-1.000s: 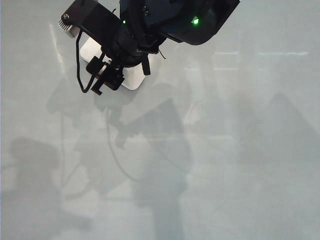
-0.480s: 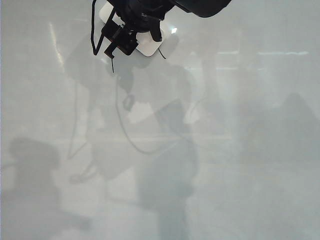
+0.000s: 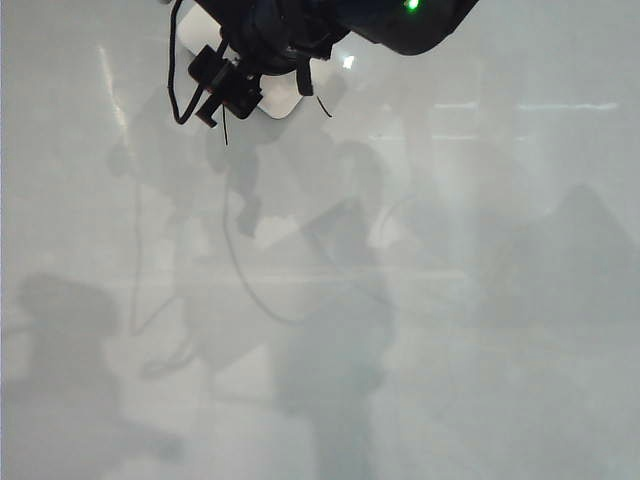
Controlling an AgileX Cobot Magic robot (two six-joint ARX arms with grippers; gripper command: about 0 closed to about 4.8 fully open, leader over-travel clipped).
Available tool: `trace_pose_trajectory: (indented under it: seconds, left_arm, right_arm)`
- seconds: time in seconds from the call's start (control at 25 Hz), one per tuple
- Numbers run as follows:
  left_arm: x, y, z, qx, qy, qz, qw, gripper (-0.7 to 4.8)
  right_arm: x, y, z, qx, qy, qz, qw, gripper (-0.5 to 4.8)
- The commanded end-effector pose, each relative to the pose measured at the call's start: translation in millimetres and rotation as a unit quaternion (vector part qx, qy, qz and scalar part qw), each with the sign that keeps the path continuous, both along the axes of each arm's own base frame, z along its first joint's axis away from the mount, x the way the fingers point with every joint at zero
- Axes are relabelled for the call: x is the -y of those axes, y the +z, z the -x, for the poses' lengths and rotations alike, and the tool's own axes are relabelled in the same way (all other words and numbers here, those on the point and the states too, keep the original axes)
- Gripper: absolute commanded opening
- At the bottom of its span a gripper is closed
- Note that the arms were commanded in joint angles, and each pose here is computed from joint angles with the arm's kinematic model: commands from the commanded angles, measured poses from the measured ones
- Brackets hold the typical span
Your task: Grab the whiteboard eraser that is attached to the surface of the whiteboard and use it to clean the writing on the whiteboard.
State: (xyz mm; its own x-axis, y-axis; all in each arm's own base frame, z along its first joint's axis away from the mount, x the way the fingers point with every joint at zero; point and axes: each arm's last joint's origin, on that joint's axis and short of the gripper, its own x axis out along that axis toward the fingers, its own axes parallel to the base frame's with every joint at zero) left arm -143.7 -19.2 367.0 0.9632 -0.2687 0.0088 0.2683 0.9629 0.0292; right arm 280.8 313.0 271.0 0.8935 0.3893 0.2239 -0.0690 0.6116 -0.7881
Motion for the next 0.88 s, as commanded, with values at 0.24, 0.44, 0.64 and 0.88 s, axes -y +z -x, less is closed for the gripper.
trace_pose_trajectory:
  seconds: [0.24, 0.44, 0.64, 0.88]
  left_arm:
    - [0.0, 1.3, 0.2, 0.004, -0.001, 0.0, 1.0, -0.05]
    - [0.0, 1.3, 0.2, 0.004, -0.001, 0.0, 1.0, -0.05]
    - [0.0, 1.3, 0.2, 0.004, -0.001, 0.0, 1.0, -0.05]
    - [0.0, 1.0, 0.2, 0.003, -0.001, 0.0, 1.0, -0.05]
  right_arm:
    - [-4.5, -12.5, -7.1, 0.011, 0.012, 0.01, 1.0, 1.75]
    - [3.6, -14.5, -20.7, 0.004, -0.013, 0.02, 1.0, 1.75]
    - [8.8, -5.7, -29.1, 0.015, -0.052, 0.029, 0.998, 1.76]
    - [9.3, 3.5, -31.1, 0.037, -0.09, 0.065, 0.993, 1.76]
